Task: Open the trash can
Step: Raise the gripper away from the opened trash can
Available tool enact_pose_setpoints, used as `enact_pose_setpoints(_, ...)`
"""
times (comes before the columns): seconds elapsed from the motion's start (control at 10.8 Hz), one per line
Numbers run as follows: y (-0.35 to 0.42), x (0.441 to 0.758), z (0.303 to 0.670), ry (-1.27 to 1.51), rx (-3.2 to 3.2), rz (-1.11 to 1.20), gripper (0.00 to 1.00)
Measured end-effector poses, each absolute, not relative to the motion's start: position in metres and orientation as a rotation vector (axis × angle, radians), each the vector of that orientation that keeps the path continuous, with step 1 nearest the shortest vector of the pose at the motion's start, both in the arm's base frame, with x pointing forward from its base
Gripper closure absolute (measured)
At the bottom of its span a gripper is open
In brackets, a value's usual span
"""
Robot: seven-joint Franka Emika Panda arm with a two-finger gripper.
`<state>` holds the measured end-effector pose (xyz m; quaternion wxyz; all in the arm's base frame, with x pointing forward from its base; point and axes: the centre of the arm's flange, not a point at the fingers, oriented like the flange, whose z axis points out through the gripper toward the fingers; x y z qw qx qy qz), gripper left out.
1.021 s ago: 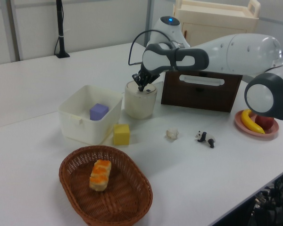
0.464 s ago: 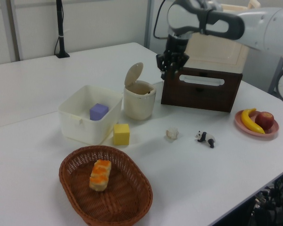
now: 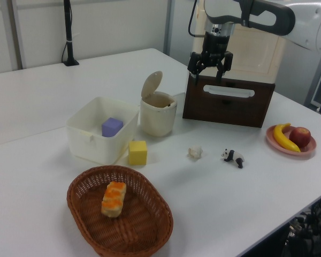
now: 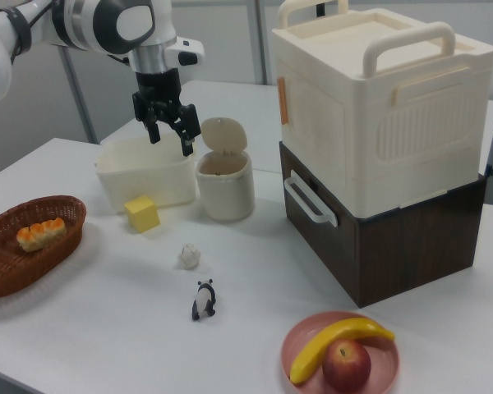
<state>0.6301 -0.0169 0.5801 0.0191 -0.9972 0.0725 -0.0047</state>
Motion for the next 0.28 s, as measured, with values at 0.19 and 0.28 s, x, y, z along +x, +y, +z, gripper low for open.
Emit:
enact_pose_setpoints(0.19, -0.0207, 0.6296, 0.5753, 0.237, -3.095, 0.001, 0.0)
enact_pose_setpoints(0.28, -0.0208, 0.6293, 0.573, 0.238, -3.095, 0.008, 0.0)
